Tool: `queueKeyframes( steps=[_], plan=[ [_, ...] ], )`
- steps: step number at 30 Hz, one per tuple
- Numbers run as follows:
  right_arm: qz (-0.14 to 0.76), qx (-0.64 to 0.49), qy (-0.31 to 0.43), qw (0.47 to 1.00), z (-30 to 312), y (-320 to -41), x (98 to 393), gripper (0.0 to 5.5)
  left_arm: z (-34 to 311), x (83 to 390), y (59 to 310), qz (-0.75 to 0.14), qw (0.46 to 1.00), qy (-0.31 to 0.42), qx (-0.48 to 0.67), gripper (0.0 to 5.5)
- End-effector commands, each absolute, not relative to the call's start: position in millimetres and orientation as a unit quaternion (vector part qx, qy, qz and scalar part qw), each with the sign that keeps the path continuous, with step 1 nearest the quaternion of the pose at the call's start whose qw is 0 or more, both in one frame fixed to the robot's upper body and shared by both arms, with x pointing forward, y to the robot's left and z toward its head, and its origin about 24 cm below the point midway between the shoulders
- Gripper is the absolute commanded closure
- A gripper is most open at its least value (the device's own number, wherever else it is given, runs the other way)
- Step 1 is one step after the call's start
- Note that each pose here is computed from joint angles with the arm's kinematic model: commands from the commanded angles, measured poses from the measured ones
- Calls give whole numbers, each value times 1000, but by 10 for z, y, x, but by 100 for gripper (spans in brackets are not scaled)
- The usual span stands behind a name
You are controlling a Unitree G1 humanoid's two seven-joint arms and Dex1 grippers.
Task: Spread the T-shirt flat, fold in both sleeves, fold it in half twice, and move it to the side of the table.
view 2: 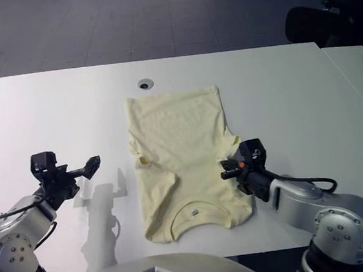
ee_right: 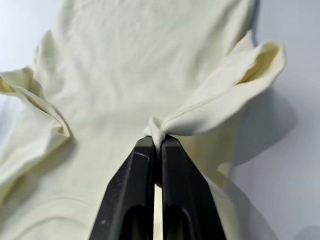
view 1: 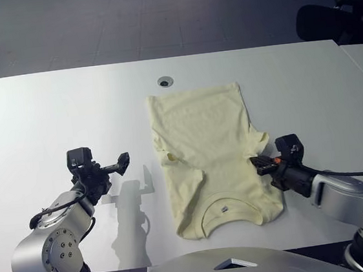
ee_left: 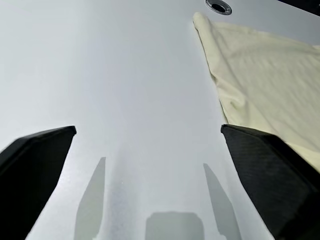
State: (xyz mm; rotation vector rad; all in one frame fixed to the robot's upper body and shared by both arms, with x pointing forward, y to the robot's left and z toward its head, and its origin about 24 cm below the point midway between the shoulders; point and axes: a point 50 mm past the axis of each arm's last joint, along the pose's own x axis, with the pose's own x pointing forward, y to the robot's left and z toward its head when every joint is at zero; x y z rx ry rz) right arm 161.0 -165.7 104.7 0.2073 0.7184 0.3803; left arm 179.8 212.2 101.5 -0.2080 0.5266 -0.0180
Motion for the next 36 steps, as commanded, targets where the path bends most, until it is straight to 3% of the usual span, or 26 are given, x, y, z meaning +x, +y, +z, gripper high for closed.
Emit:
queueKeyframes(
  steps=[1, 7, 10, 13, 15, 18, 23, 30, 36],
  plan=[
    [219, 137, 340, 904, 1055, -1437, 1639, 489, 1013, 1815, 2107, -13, 960, 262, -101, 10],
    [268, 204, 307, 890, 1217, -1282, 1659, 395, 1004, 1821, 2100, -17, 958, 267, -100, 10],
    [269, 232, 313, 881, 1363, -1349, 1708, 353, 999, 1819, 2081, -18, 958, 268, -101, 10],
    [207, 118, 298, 924, 1475, -1676, 1874, 303, 997, 1809, 2078, -20, 958, 268, -101, 10],
    [169, -18, 297, 940, 1538, -1910, 1939, 270, 994, 1790, 2081, -29, 958, 271, -86, 10],
    [173, -184, 315, 915, 1541, -2120, 1916, 219, 989, 1725, 2072, -69, 956, 282, -48, 10],
    [270, -220, 344, 872, 1428, -2162, 1749, 145, 991, 1695, 2037, -121, 949, 291, -27, 10],
    [320, -249, 336, 850, 1339, -2213, 1649, 22, 977, 1689, 1994, -156, 942, 297, -11, 10],
    [322, -280, 326, 843, 1264, -2244, 1661, 13, 956, 1683, 1957, -175, 938, 301, 0, 10]
  ],
)
